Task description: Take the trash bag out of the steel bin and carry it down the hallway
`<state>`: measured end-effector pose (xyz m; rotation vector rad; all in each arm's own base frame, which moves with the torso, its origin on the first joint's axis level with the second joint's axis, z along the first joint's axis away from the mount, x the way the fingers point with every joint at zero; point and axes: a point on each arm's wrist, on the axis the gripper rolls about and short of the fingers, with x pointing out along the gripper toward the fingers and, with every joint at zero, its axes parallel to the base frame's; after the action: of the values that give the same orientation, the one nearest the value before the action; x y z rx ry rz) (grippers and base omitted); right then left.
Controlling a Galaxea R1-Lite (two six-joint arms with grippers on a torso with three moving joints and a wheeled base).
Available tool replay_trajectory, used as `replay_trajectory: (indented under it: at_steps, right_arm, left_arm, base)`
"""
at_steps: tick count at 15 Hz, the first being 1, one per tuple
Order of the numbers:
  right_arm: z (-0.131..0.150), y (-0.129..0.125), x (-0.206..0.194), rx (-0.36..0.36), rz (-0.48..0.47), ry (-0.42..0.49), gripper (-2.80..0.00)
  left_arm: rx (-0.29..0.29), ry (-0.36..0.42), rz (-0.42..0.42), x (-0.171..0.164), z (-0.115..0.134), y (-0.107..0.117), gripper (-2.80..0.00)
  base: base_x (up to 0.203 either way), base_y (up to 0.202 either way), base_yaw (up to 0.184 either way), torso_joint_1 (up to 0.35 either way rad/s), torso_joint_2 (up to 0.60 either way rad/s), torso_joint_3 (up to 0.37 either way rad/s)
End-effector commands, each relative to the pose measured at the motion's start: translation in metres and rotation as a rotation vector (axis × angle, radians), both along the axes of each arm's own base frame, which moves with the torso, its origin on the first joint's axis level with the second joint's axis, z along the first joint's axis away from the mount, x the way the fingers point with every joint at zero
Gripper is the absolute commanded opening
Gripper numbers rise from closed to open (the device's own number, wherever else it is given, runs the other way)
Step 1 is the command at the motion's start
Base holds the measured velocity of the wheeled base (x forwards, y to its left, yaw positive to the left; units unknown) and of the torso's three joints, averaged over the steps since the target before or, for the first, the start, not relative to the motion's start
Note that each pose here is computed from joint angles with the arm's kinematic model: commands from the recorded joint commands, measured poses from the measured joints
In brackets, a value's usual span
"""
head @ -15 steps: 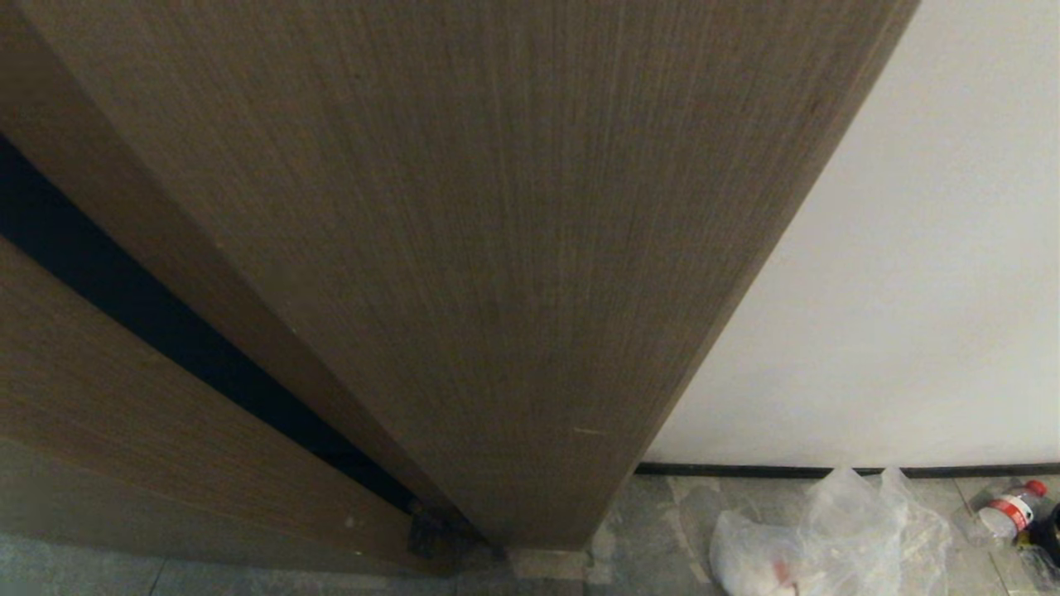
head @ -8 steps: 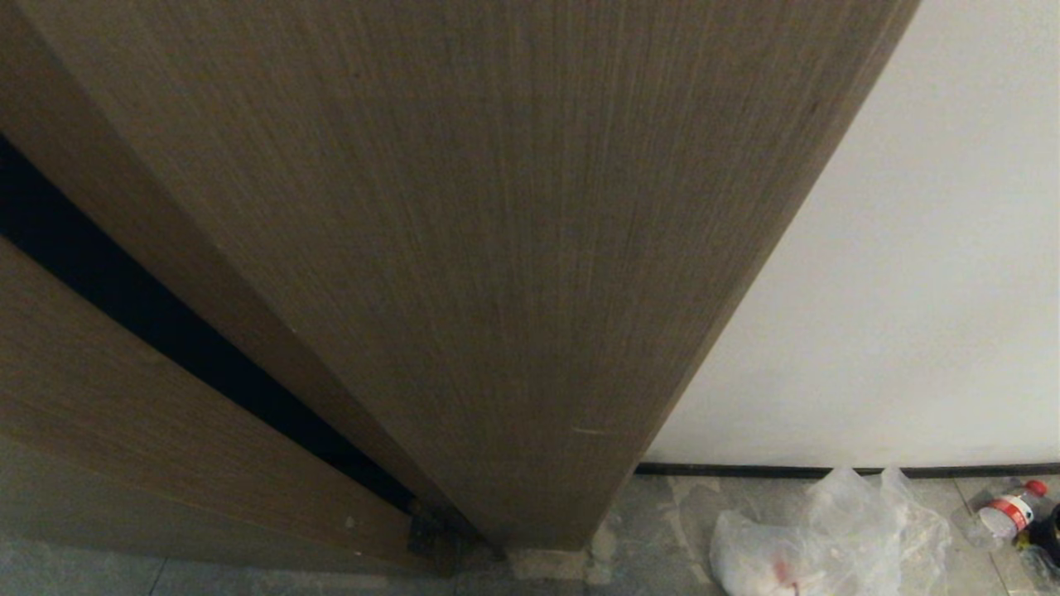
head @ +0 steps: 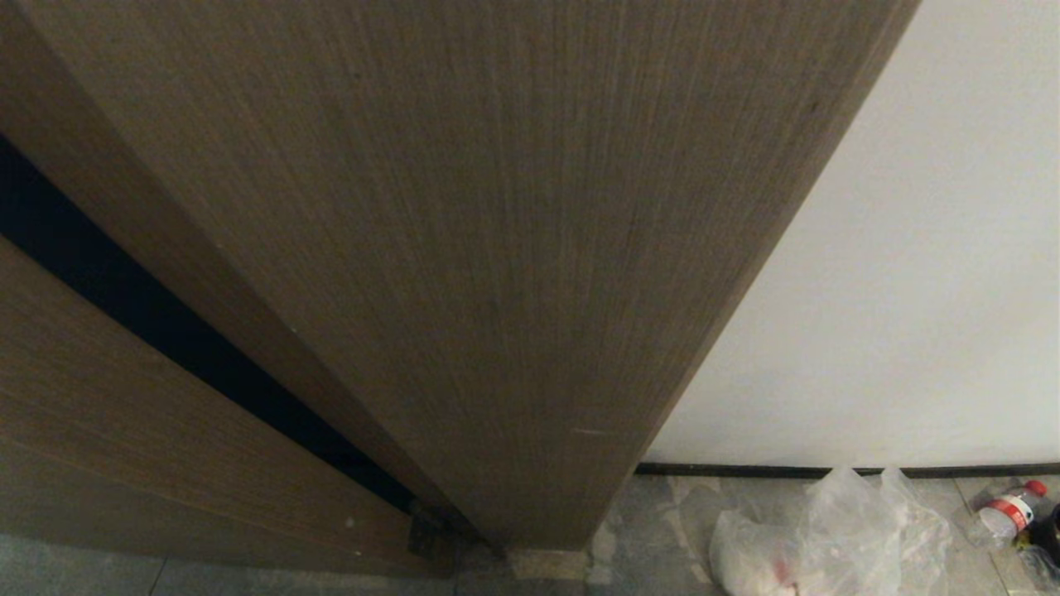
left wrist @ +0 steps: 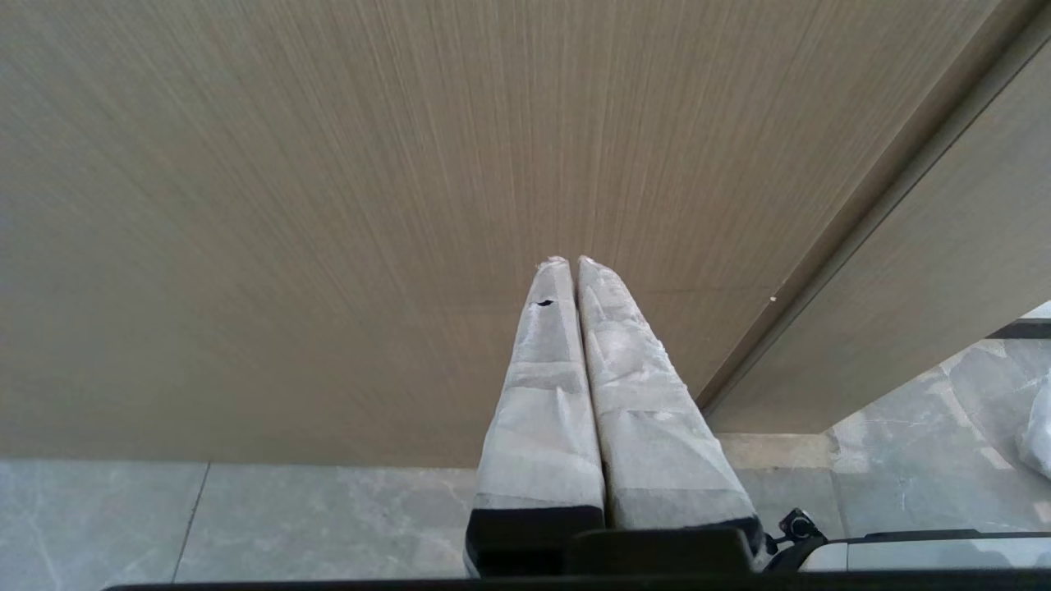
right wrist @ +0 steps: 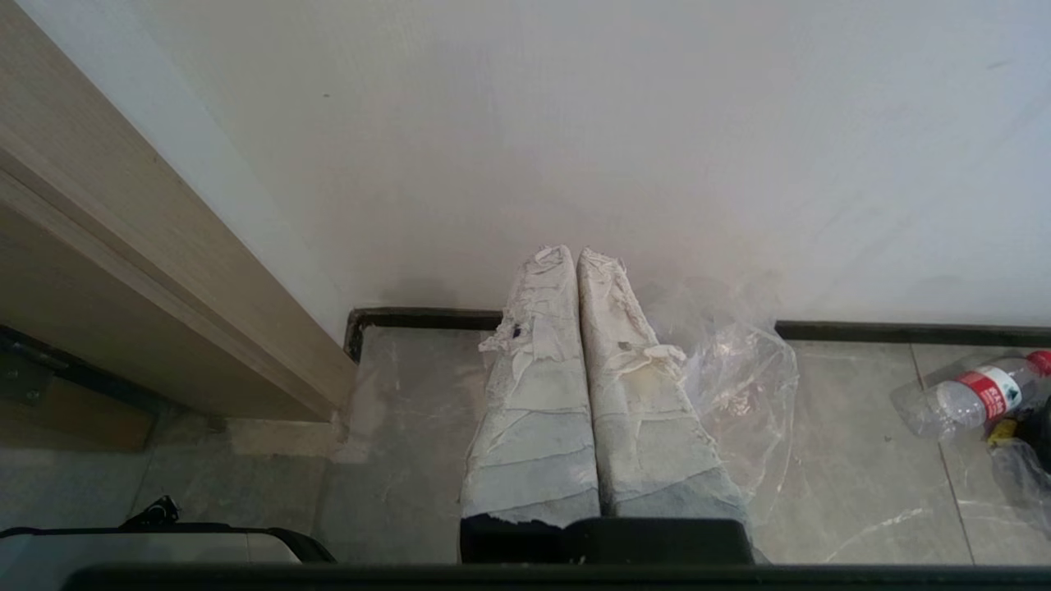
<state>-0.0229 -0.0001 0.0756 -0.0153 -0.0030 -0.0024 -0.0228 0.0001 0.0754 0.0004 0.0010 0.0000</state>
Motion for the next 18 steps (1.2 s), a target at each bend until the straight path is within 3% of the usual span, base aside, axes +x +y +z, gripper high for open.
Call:
replay_trajectory:
  at_steps: [1,15,18]
  right_arm:
    - [0.0001,0.0000,0.0001,0.000,0.001,0.001,-2.80]
    - [0.0001,0.0000,0.0001,0.000,0.001,0.001,-2.80]
    - [0.0001,0.0000,0.0001,0.000,-0.001,0.001,-2.80]
  left_arm:
    - [0.001,0.001,0.000,0.0000,-0.0001,0.0000,-2.80]
    - [-0.002,0.001,0.000,0.0000,-0.0001,0.0000,-2.80]
    - [-0.002,0.001,0.000,0.0000,-0.0001,0.0000,-2.80]
  base:
    - [0.000,0.000,0.000,0.000,0.00,0.000]
    - [0.000,0.000,0.000,0.000,0.00,0.000]
    - [0.004,0.137,-0.004,0.000,0.00,0.004]
